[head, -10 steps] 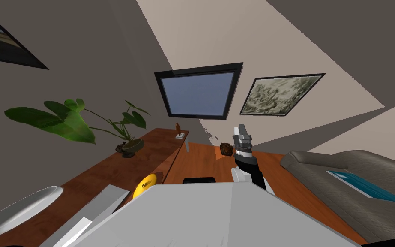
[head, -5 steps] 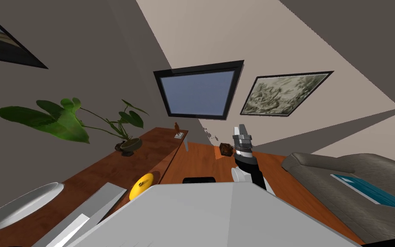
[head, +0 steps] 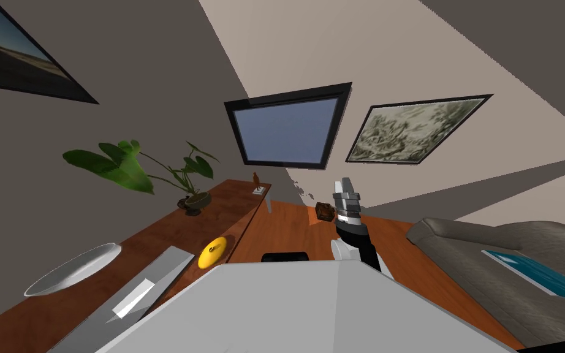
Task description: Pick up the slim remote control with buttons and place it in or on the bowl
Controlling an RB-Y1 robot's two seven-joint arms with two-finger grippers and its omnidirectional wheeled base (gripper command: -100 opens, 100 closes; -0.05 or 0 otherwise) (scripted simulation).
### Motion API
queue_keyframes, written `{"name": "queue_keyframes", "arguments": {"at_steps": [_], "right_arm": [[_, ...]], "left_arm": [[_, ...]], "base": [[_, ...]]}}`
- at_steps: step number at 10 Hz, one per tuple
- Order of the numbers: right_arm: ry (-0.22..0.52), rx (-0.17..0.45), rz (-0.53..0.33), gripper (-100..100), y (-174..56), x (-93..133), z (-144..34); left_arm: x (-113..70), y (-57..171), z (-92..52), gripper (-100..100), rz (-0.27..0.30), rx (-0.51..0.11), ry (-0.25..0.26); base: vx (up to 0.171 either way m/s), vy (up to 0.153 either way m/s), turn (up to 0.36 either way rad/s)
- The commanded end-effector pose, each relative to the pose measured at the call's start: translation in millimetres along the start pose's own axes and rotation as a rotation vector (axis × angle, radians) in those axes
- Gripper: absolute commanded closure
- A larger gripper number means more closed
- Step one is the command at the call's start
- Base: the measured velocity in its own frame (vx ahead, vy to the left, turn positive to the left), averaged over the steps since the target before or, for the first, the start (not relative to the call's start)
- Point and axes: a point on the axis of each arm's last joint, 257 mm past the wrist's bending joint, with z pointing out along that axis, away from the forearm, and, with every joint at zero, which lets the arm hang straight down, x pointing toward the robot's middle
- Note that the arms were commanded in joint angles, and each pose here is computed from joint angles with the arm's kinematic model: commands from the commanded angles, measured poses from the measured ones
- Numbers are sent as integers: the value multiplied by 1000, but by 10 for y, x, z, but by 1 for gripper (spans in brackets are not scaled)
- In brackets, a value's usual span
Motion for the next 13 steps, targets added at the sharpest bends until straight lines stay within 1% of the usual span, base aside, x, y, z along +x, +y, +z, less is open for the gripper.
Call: {"name": "queue_keyframes", "arguments": {"at_steps": [1, 4, 6, 8, 10, 11, 12, 13], "right_arm": [[0, 0, 0, 0, 0, 0, 0], [0, 0, 0, 0, 0, 0, 0], [0, 0, 0, 0, 0, 0, 0], [0, 0, 0, 0, 0, 0, 0], [0, 0, 0, 0, 0, 0, 0], [0, 0, 0, 0, 0, 0, 0], [0, 0, 0, 0, -1, 0, 0], [0, 0, 0, 0, 0, 0, -1]], "left_arm": [[25, -100, -34, 100, -8, 28, 17], [91, -290, -100, 100, -10, 78, 53], [117, -362, -142, 100, -1, 95, 71], [112, -405, -243, 100, 28, 102, 94], [102, -406, -318, 100, 52, 98, 109], [104, -393, -289, 100, 41, 98, 105], [103, -394, -293, -100, 43, 98, 106], [103, -393, -293, -100, 43, 98, 105]], "base": [[-167, 61, 59], [-179, 71, 49], [-186, 77, 35], [-184, 77, -20], [-115, 40, -50], [-36, 16, -15], [-9, 4, 2], [0, 0, 0]]}}
